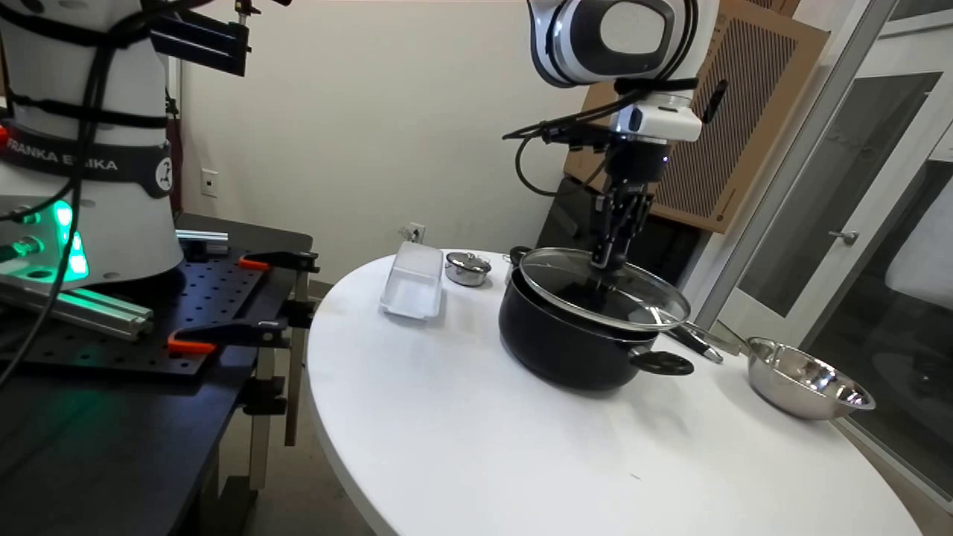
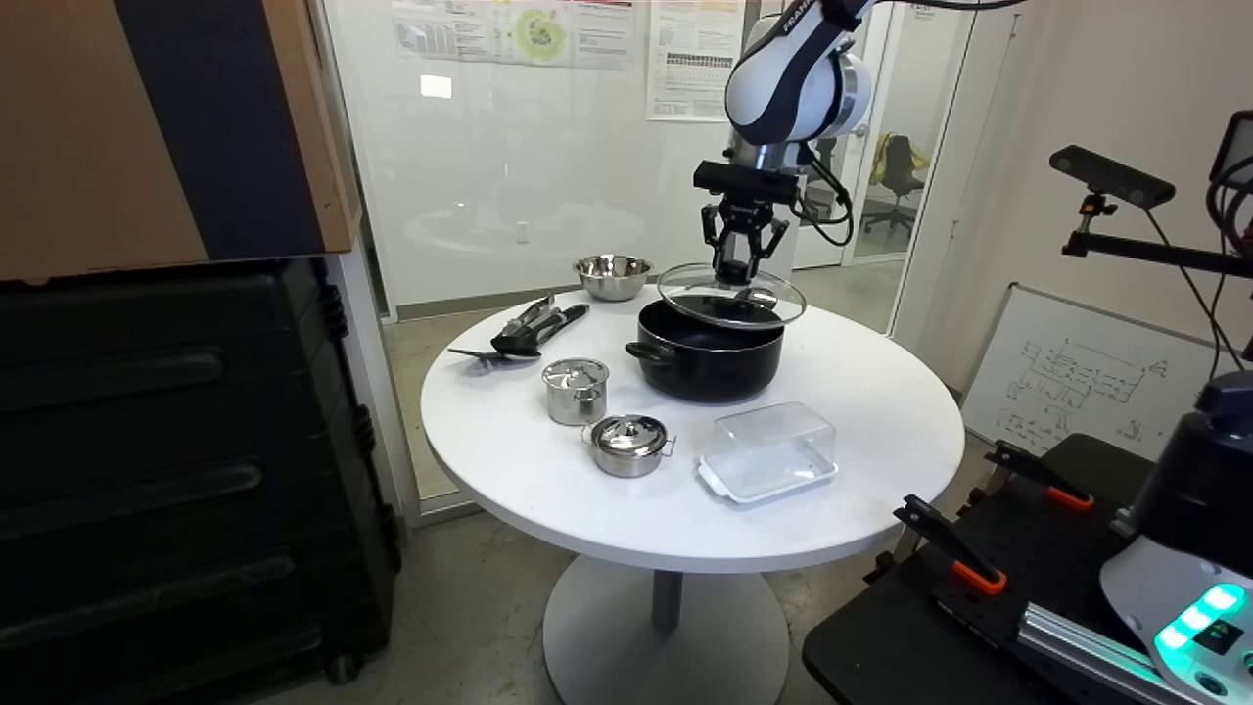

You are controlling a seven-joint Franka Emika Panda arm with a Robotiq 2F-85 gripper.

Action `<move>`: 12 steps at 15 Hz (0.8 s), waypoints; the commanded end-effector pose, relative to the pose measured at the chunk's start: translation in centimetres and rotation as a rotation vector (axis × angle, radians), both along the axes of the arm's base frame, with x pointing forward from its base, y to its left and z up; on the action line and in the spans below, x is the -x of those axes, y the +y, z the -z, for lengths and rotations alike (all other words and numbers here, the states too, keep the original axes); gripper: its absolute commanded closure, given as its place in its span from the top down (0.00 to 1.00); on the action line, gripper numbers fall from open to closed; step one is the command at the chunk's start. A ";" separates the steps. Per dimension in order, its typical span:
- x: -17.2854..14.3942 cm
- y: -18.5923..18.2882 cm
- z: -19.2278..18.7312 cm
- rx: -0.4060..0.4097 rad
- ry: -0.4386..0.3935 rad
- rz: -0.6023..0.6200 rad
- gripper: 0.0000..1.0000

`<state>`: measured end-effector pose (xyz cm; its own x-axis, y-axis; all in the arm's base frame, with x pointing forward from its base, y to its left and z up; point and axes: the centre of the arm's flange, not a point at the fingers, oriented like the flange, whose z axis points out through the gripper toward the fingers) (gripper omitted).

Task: Place the lid on the pot

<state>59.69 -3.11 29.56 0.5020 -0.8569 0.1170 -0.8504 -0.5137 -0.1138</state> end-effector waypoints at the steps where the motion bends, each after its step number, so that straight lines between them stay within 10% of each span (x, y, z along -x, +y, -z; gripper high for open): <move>1: -2.0 0.8 -0.4 -0.001 -0.003 0.027 0.26; 12: -1.8 3.9 0.8 0.002 0.007 0.007 0.26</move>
<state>60.83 0.25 27.99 0.5137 -0.8512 0.1072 -0.8454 -0.5235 -0.1057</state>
